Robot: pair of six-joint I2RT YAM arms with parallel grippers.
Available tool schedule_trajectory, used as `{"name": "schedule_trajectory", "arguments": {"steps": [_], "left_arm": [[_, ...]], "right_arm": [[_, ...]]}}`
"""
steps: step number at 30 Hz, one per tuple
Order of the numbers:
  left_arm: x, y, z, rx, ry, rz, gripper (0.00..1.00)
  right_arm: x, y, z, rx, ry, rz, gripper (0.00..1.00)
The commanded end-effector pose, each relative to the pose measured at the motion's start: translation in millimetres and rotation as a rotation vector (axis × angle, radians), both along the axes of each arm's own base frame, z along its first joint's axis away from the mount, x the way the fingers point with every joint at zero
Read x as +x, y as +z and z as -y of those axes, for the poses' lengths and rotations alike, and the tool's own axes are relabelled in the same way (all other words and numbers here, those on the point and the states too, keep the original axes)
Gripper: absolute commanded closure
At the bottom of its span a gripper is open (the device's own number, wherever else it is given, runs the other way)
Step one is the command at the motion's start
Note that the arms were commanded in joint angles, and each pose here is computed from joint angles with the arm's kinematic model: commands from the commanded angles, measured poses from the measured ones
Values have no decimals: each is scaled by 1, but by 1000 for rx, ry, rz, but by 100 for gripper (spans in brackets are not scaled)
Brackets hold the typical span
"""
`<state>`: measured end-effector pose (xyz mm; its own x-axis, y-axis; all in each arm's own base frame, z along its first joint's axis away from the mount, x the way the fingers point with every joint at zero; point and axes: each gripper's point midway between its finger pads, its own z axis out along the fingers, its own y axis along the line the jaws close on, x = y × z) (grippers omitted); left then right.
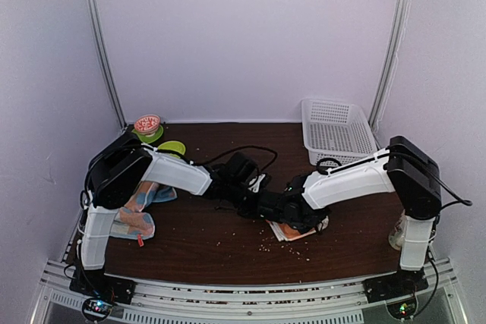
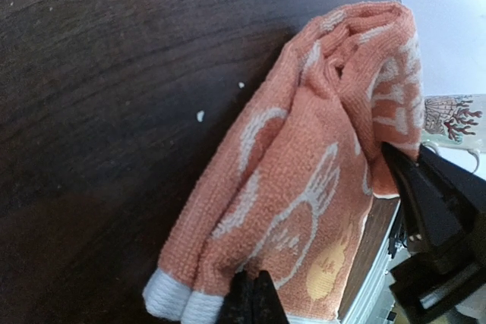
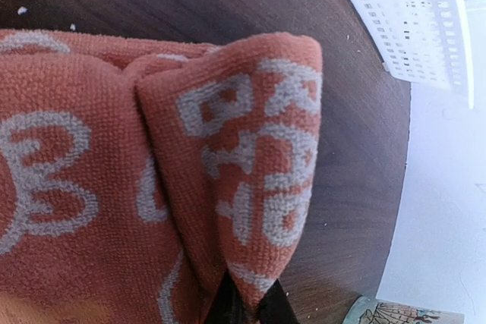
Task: Roll the towels
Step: Roll the towel at the center of the board.
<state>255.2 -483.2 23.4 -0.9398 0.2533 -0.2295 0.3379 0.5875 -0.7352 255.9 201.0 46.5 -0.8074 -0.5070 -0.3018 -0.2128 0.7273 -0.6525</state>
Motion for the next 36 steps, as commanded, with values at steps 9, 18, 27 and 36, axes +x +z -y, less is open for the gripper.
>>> {"name": "schedule_trajectory", "arguments": {"steps": [9,18,27,36], "left_arm": [[-14,-19,-20,59,10,-53,100],[-14,-22,-20,59,13,-61,100],[-15,-24,-21,63,12,-64,100],[-15,-23,-20,61,10,-65,100]], "right_arm": [[-5,-18,-17,107,26,-44,80],[-10,-17,-29,242,39,-66,66],[-11,-10,-41,348,45,-80,58],[-11,-1,-47,422,39,-78,50]]}}
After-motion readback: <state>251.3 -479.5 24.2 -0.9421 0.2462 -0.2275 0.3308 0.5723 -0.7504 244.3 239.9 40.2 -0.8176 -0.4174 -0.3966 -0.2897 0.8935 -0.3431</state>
